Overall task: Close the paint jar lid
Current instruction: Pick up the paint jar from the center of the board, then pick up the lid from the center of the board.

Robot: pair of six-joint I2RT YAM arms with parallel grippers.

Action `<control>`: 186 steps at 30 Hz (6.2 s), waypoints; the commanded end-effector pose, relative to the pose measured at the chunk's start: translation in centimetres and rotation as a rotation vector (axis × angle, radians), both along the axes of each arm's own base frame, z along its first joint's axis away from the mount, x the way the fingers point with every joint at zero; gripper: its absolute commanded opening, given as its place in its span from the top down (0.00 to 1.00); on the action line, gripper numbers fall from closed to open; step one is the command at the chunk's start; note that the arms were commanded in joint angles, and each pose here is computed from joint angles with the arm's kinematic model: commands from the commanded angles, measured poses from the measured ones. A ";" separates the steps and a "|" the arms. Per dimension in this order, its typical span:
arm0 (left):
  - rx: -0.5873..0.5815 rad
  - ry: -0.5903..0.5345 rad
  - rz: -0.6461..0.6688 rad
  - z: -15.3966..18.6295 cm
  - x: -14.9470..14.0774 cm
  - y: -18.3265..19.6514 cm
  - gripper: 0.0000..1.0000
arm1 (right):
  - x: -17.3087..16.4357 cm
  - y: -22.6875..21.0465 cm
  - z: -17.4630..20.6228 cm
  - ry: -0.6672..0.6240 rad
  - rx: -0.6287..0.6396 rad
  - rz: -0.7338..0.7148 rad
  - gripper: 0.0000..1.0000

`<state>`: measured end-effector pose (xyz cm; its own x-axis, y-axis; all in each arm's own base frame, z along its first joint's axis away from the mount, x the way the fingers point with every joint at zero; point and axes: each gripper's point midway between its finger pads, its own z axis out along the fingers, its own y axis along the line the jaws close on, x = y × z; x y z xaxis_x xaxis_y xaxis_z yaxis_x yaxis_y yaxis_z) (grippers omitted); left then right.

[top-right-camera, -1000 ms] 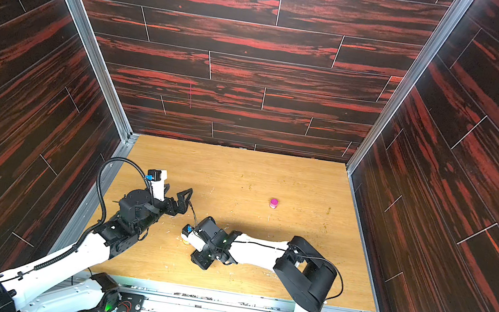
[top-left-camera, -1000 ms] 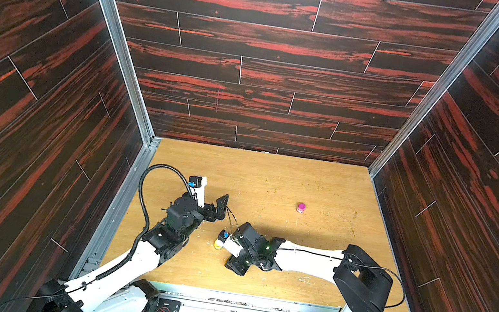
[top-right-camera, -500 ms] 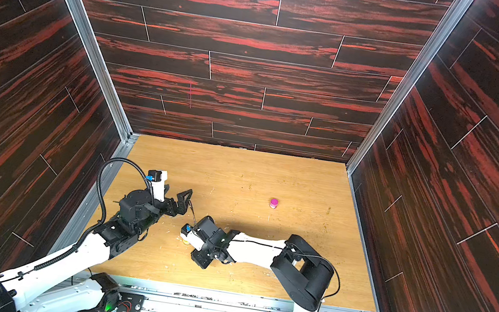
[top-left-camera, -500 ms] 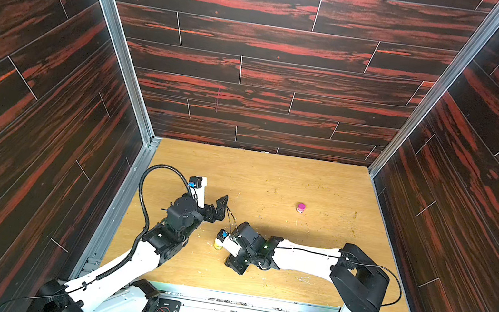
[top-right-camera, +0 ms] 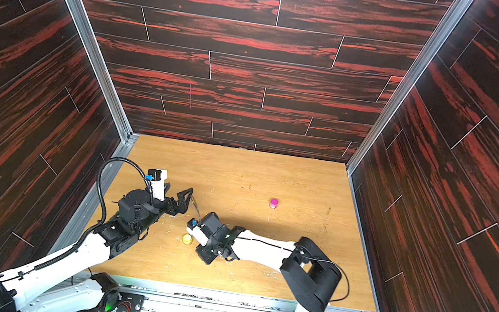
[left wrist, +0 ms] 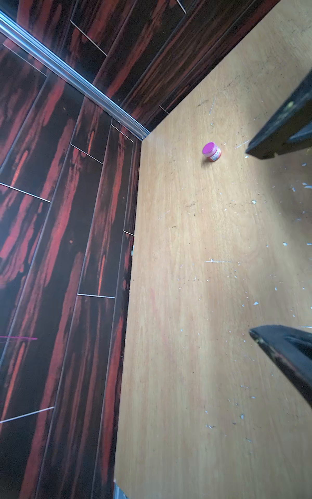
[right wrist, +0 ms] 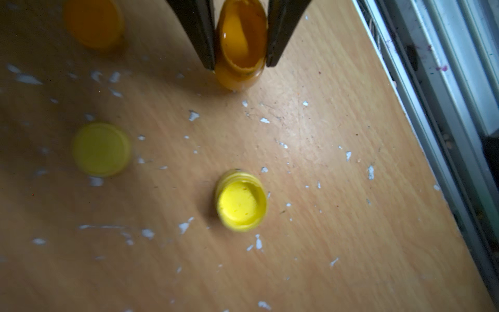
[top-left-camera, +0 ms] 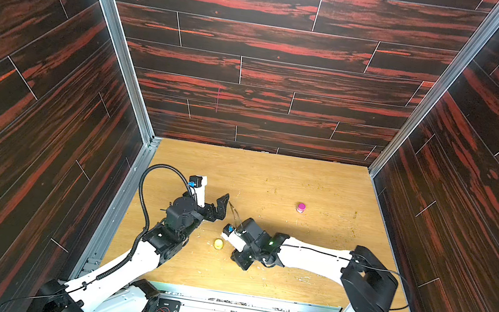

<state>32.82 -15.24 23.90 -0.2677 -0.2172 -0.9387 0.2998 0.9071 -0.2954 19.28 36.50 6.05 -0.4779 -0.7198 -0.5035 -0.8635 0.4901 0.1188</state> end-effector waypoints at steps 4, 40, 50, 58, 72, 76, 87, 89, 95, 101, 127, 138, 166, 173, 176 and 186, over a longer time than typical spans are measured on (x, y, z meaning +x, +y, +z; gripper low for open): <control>-0.062 -0.125 -0.060 3.7 0.6 -1.2 0.00 | 4.3 -2.5 5.1 -0.027 0.051 -0.142 0.75; 0.144 -0.488 -0.630 1.6 0.2 -14.5 0.18 | 11.3 -5.5 19.6 0.267 0.282 -0.296 0.74; 0.145 -0.483 -0.636 1.6 0.0 -15.1 0.32 | 10.8 -5.5 19.0 0.282 0.278 -0.297 0.74; 0.156 -0.444 -0.651 0.2 -0.4 -15.1 0.33 | 11.1 -5.6 19.6 0.264 0.280 -0.301 0.74; 0.160 -0.421 -0.659 -0.6 -0.7 -15.0 0.35 | 10.9 -5.4 19.8 0.279 0.283 -0.295 0.74; 0.157 -0.423 -0.658 -0.4 -0.6 -15.1 0.40 | 10.8 -5.3 19.6 0.289 0.285 -0.292 0.74; 0.154 -0.415 -0.668 -0.3 -0.8 -15.2 0.52 | 10.3 -5.4 19.1 0.311 0.277 -0.285 0.74; 0.156 -0.417 -0.671 -0.1 -0.8 -15.2 0.54 | 10.2 -5.4 18.9 0.317 0.271 -0.287 0.74; 0.159 -0.419 -0.684 0.3 -1.1 -15.3 0.60 | 10.0 -5.3 18.4 0.333 0.259 -0.285 0.74; 0.153 -0.423 -0.690 0.8 -1.5 -15.2 0.65 | 10.1 -5.4 18.3 0.335 0.254 -0.287 0.69; 0.050 -0.474 -0.532 3.9 -1.0 -10.8 0.68 | 6.7 -10.5 20.6 0.153 0.285 -0.345 0.36; 0.071 -0.519 -0.467 6.5 -2.1 -8.6 0.68 | 4.8 -8.5 6.7 0.279 0.031 -0.395 0.36; 0.099 -0.523 -0.433 7.0 -3.9 -6.9 0.68 | 5.9 -6.0 -3.2 0.174 -0.306 -0.452 0.45; 0.101 -0.519 -0.428 6.9 -3.8 -6.8 0.68 | 5.8 -6.0 -3.8 0.179 -0.325 -0.448 0.53; 0.103 -0.519 -0.426 6.8 -3.8 -6.7 0.68 | 5.6 -6.0 -4.0 0.180 -0.332 -0.447 0.55; 0.103 -0.513 -0.423 6.7 -3.7 -6.7 0.68 | 5.1 -6.0 -4.7 0.198 -0.350 -0.443 0.59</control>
<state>29.34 -22.50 30.02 0.1455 -0.0903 -0.9852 0.7276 0.6845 0.0447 24.76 30.47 1.87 -0.8277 -0.5345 -0.1710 -0.5468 0.8367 0.0310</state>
